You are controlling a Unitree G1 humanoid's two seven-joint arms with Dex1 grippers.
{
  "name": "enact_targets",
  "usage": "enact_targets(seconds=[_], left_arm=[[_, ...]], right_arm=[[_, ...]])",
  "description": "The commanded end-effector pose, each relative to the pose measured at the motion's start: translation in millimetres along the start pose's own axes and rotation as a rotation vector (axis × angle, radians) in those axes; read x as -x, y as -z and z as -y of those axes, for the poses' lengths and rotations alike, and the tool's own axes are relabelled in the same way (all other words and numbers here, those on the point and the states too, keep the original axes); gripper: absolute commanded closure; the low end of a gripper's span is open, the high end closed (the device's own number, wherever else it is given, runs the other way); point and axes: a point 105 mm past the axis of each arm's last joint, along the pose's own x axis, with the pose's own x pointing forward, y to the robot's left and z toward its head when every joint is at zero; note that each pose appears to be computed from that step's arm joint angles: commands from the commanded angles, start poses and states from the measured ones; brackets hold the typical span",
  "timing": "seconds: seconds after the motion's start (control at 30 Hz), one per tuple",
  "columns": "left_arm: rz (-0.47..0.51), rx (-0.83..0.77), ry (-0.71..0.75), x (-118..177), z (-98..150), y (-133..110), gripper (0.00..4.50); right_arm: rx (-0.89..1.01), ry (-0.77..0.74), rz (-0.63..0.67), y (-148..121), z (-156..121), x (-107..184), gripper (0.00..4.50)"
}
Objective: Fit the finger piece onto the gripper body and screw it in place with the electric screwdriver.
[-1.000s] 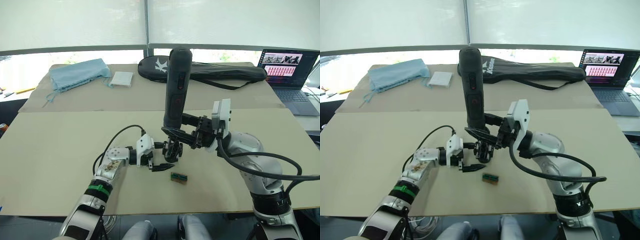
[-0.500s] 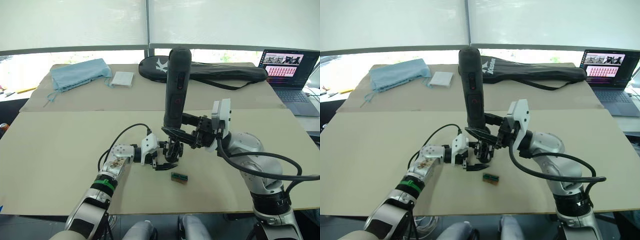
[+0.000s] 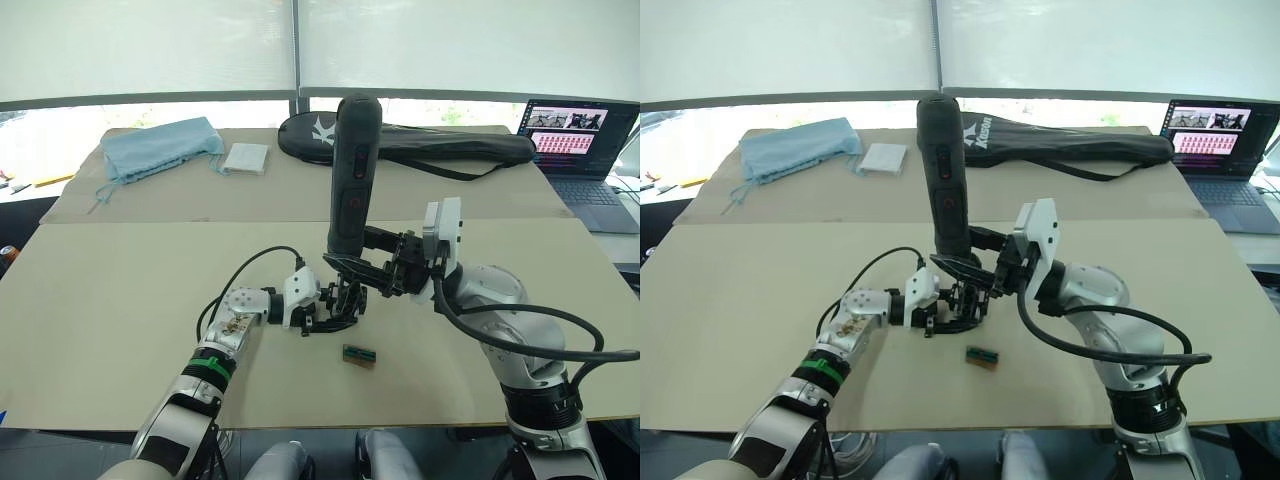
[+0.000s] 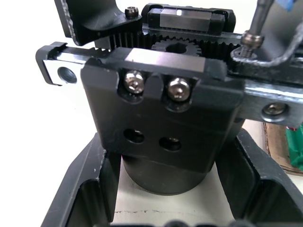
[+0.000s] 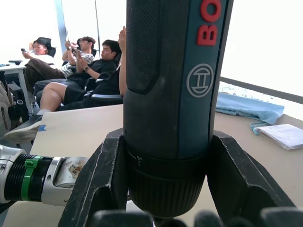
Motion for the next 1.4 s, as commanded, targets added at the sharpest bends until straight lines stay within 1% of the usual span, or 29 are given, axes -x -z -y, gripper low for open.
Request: enact_targets(seconds=[0.03,0.33,0.57,0.8,0.97,1.17,1.4], left_arm=[[-0.015,-0.001,0.029,-6,5,2,2.17],[-0.016,0.013,0.024,-6,5,4,2.17],[-0.018,0.019,0.021,-4,5,5,2.17],[-0.024,0.028,0.017,-2,6,7,2.17],[-0.026,0.031,0.018,-1,7,8,2.17],[-0.027,0.034,0.015,-1,6,9,2.17],[-0.029,0.034,0.016,0,6,9,2.17]], right_arm=[[0.038,-0.007,0.007,-5,-3,2,2.57],[0.017,0.016,-0.024,10,-2,5,2.57],[0.007,0.014,-0.102,28,-4,4,2.57],[-0.02,0.015,-0.157,39,-5,2,2.57],[-0.004,0.032,-0.186,43,-2,2,2.57],[0.022,-0.016,-0.221,50,-9,4,2.57],[0.007,-0.006,-0.2,49,-10,3,2.57]])
